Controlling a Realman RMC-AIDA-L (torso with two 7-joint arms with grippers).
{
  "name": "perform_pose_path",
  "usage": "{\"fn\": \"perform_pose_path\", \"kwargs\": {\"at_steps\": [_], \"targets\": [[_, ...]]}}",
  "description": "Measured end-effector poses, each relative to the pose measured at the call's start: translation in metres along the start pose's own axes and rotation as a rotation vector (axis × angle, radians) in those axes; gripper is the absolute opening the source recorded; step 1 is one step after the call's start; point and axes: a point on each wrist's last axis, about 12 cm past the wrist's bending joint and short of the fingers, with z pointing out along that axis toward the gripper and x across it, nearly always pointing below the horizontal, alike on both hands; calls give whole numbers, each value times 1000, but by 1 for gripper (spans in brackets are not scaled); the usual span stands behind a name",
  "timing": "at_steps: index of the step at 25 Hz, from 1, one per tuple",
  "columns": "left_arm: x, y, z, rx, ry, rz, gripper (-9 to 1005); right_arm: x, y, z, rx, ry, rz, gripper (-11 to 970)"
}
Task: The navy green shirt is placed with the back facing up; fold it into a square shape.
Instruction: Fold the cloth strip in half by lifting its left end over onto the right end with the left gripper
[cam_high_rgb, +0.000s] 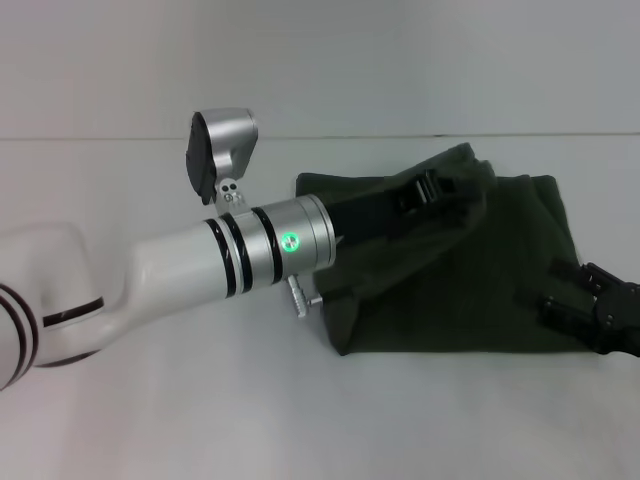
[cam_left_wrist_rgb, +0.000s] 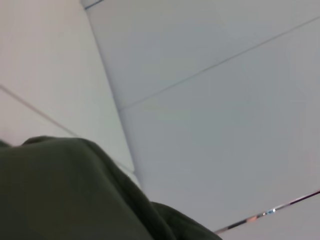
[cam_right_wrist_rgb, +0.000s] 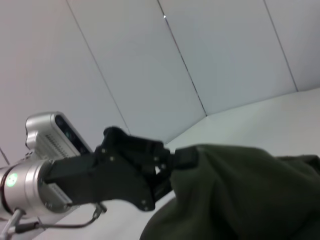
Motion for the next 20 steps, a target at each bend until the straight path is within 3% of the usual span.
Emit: {"fn": "perform_pose_path", "kwargs": {"at_steps": [7, 14, 20], "targets": [[-5, -10, 8, 29, 10, 22, 23, -1, 2, 9, -35, 28, -10, 944], [7, -2, 3, 12, 40, 1, 29, -2, 7, 39, -94, 96, -33, 945], [10, 2, -3, 19, 30, -5, 33, -3, 9, 46, -113, 108, -41, 944]]}}
